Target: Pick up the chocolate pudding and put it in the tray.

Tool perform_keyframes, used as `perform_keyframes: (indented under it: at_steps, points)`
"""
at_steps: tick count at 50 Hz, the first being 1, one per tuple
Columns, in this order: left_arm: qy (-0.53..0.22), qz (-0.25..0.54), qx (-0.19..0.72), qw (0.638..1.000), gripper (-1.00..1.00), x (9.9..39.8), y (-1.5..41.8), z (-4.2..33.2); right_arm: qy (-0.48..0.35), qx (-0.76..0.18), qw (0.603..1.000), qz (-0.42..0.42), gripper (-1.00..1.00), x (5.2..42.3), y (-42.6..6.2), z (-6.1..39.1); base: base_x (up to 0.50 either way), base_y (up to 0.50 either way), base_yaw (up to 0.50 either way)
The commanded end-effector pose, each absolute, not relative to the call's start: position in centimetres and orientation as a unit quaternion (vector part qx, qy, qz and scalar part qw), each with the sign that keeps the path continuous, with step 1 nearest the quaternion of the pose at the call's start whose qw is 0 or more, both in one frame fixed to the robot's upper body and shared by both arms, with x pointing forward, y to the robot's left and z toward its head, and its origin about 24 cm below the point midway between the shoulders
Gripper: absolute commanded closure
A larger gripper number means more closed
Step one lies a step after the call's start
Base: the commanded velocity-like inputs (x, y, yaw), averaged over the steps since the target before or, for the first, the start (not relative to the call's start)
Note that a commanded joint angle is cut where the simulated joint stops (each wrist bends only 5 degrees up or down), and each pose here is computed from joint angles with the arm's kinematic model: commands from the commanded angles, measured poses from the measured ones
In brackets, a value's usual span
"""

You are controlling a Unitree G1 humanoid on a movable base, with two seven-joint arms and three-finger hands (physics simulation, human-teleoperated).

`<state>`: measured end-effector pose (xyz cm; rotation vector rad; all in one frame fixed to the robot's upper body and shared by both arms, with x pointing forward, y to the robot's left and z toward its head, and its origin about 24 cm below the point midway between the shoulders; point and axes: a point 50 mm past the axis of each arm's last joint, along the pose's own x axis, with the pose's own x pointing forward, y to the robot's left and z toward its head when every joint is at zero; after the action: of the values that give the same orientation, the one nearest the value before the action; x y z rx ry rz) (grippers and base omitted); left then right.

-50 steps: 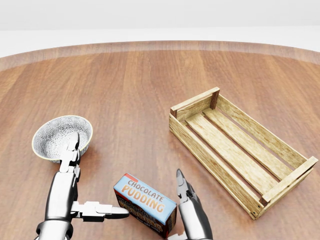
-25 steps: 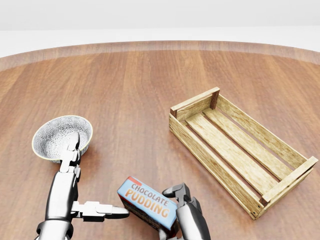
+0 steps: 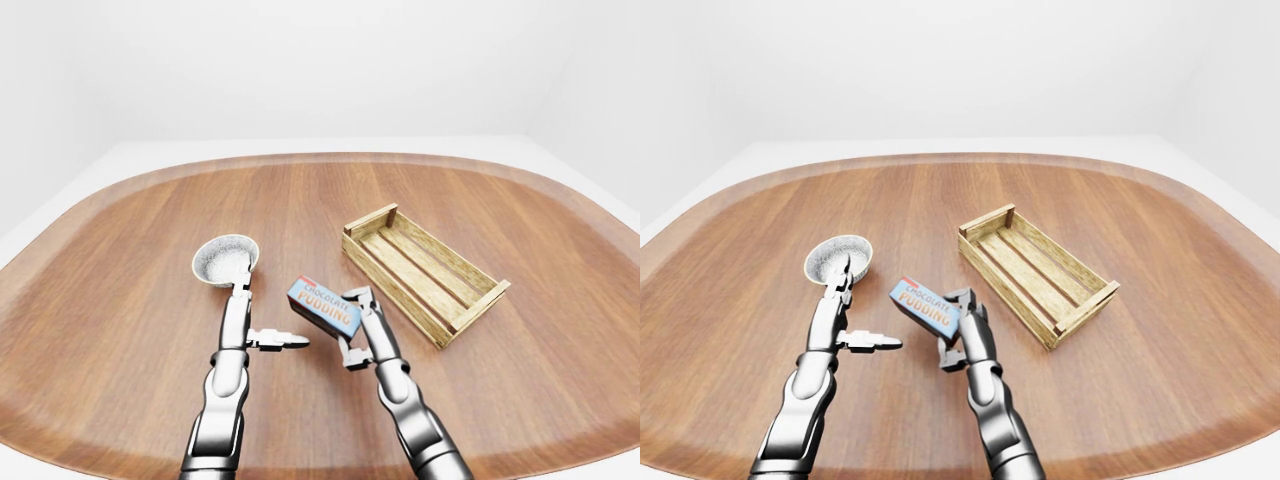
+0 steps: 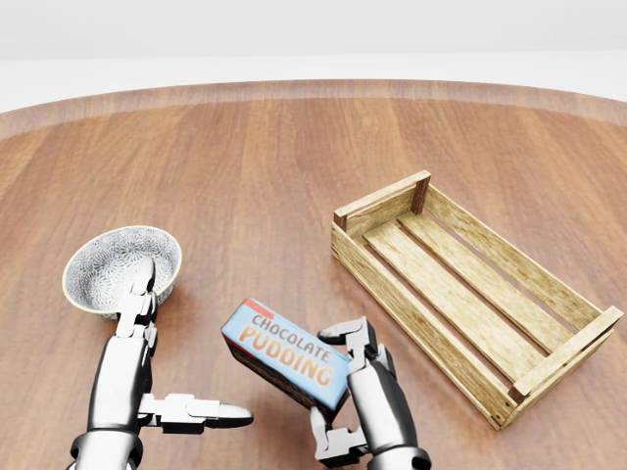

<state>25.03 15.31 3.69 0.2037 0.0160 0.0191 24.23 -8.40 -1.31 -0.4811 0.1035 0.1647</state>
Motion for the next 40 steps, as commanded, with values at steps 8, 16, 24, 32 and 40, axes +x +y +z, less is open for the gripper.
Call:
perform_keyframes:
  at_steps: [8,16,24,32,40]
  points:
    - [0.008,-0.002,0.051,0.999,-1.0,25.0,15.5,3.9,-0.015,-0.209,0.975,0.073,1.0,25.5,-8.3,2.2,0.0,0.0,0.0]
    - [0.007,-0.002,0.051,0.999,-1.0,25.0,15.5,3.9,-0.053,-0.206,0.975,0.067,1.0,27.7,-8.0,4.4,0.0,0.0,0.0]
    - [0.008,-0.002,0.049,0.999,-1.0,25.0,15.5,3.8,-0.093,-0.216,0.971,0.051,1.0,30.1,-8.3,6.9,0.0,0.0,0.0]
    - [0.008,-0.003,0.049,0.999,-1.0,25.0,15.5,3.8,-0.098,-0.234,0.966,0.042,1.0,33.0,-8.4,8.3,0.0,0.0,0.0]
    - [0.008,-0.003,0.049,0.999,-1.0,24.9,15.5,3.8,-0.108,-0.242,0.964,0.033,1.0,35.7,-8.4,10.4,0.0,0.0,0.0]
